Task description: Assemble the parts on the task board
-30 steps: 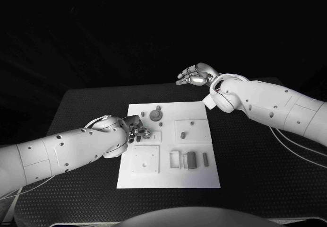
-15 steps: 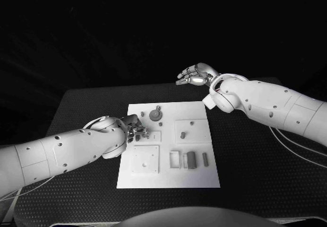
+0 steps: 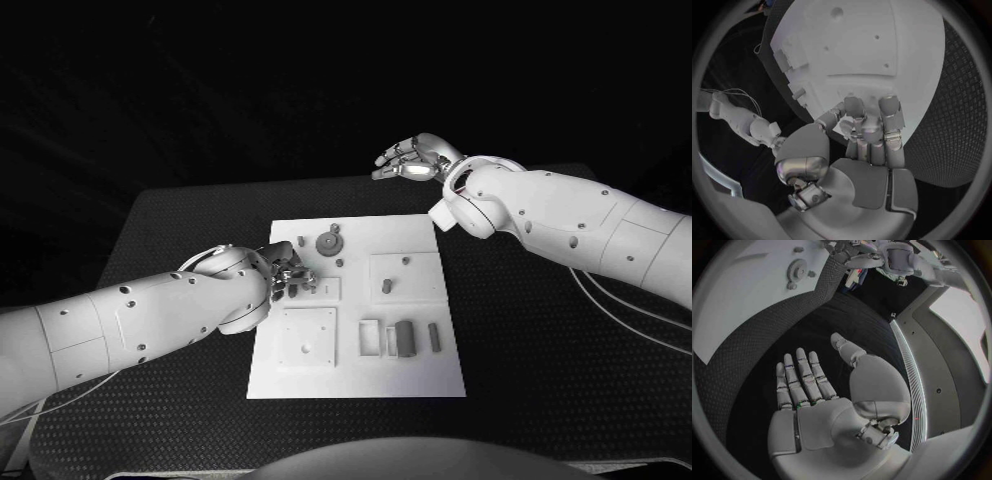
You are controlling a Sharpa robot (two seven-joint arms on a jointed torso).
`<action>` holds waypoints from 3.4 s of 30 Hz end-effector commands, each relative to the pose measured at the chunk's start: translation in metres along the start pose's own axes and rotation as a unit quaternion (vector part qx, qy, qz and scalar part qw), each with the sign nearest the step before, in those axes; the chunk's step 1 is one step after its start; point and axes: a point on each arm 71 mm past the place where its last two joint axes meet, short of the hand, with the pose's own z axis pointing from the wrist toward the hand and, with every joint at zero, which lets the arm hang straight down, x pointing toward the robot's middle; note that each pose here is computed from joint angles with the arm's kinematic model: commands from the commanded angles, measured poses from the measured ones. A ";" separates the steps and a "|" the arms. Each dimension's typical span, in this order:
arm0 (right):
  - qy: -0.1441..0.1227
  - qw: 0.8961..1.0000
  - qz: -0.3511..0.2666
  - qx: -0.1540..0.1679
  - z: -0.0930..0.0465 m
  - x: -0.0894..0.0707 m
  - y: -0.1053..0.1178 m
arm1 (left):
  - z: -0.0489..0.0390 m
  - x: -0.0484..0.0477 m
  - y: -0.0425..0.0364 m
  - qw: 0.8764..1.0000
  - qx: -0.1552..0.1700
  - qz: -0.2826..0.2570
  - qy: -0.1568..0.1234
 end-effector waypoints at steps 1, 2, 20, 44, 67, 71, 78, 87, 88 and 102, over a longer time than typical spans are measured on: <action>0.006 1.000 0.000 -0.005 0.000 0.001 0.001 | 0.0012 0.0062 -0.0001 1.000 -0.005 0.004 0.020; 0.006 1.000 0.000 -0.005 0.000 0.001 0.001 | 0.0017 0.0065 -0.0003 1.000 -0.006 0.005 0.022; 0.006 1.000 0.001 -0.003 0.000 0.002 -0.001 | 0.0020 0.0112 0.0007 0.998 -0.011 0.014 0.053; 0.007 1.000 0.001 0.000 -0.001 0.003 -0.004 | 0.0013 0.0116 0.0041 0.998 -0.023 0.032 0.056; 0.006 1.000 0.001 0.000 -0.001 0.002 -0.005 | 0.0010 0.0096 0.0071 0.998 -0.031 0.042 0.046; 0.007 1.000 0.001 0.000 -0.001 0.003 -0.004 | 0.0008 0.0084 0.0079 0.998 -0.031 0.040 0.040; 0.007 1.000 0.001 0.000 -0.001 0.003 -0.004 | 0.0008 0.0085 0.0082 0.998 -0.032 0.041 0.040; 0.007 1.000 0.002 -0.001 -0.001 0.003 -0.004 | 0.0010 0.0083 0.0061 0.998 -0.028 0.037 0.034; 0.007 1.000 0.002 -0.001 -0.001 0.003 -0.004 | 0.0011 0.0084 0.0054 0.998 -0.026 0.036 0.034; 0.006 1.000 0.001 0.000 -0.001 0.003 -0.004 | 0.0012 0.0087 0.0034 0.999 -0.021 0.032 0.028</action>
